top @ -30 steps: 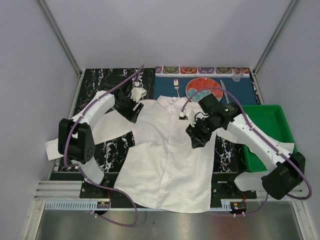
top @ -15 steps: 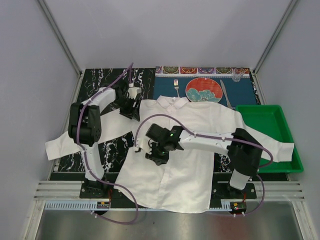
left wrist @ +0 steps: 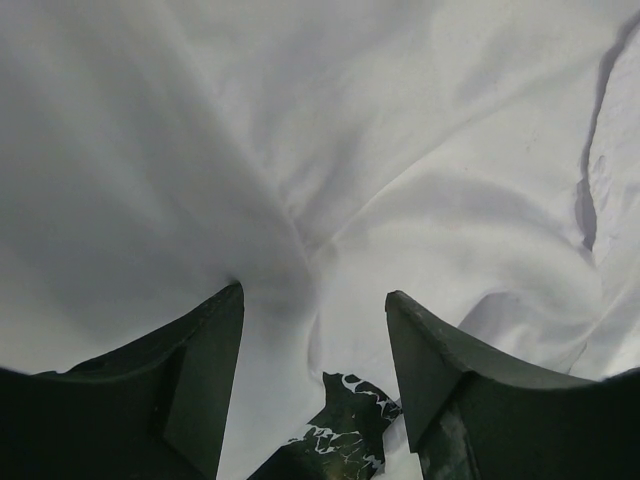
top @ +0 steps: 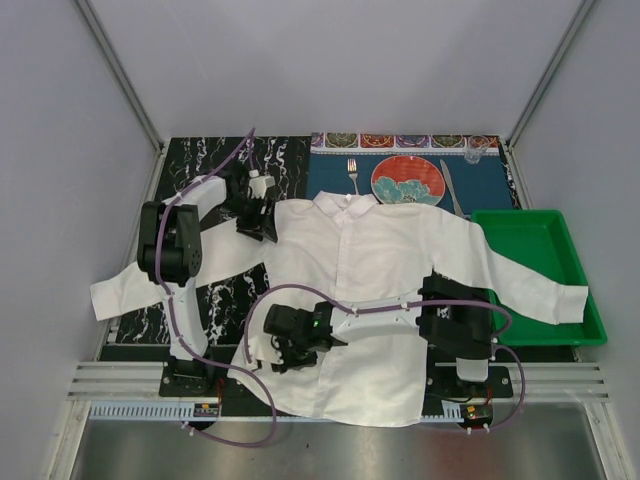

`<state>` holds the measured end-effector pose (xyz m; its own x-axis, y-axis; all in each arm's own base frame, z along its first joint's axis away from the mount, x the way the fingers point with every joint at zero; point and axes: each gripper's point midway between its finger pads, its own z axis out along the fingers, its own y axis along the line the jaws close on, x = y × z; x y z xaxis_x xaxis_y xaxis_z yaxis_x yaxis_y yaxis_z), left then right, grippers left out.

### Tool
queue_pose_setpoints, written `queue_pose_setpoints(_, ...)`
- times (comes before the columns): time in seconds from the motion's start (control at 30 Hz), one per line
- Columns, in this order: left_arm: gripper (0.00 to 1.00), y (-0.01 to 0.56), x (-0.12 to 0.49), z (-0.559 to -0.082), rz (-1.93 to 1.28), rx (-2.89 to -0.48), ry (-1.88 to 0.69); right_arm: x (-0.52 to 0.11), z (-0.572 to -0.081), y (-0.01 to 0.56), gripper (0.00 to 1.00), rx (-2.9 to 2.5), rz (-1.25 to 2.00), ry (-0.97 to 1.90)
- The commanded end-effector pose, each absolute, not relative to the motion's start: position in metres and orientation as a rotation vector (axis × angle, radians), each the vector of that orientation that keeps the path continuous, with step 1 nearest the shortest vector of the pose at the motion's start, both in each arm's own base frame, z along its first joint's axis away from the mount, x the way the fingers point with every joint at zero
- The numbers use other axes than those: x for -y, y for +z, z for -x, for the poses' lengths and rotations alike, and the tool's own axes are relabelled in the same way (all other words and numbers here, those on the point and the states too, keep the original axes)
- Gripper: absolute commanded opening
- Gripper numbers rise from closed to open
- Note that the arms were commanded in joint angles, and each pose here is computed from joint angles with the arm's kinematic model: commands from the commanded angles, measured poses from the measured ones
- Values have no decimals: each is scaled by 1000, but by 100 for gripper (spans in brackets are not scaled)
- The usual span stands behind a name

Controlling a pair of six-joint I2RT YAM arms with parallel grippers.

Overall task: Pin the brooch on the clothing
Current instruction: Flatten out the clothes at the center of the board.

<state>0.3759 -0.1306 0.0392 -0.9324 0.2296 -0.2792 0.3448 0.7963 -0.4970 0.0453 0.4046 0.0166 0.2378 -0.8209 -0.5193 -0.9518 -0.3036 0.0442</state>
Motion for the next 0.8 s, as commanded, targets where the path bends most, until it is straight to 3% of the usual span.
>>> queue_pose_setpoints(0.0, 61, 49, 134, -391, -419, -2728, -867, -410, -43, -6, 25, -1538, 2290, 603)
queue_pose_setpoints(0.07, 61, 45, 132, -392, -410, -2740, -853, -405, -36, -13, 25, -1541, 2328, 602)
queue_pose_setpoints(0.23, 43, 36, 123, -397, -400, -2787, -771, -382, -20, -24, 25, -1505, 2404, 591)
queue_pose_setpoints(0.37, 36, 26, 115, -405, -385, -2820, -709, -367, -6, -30, 25, -1461, 2471, 579)
queue_pose_setpoints(0.77, 36, 32, 112, -432, -387, -2795, -656, -328, 15, -44, 25, -1385, 2646, 542)
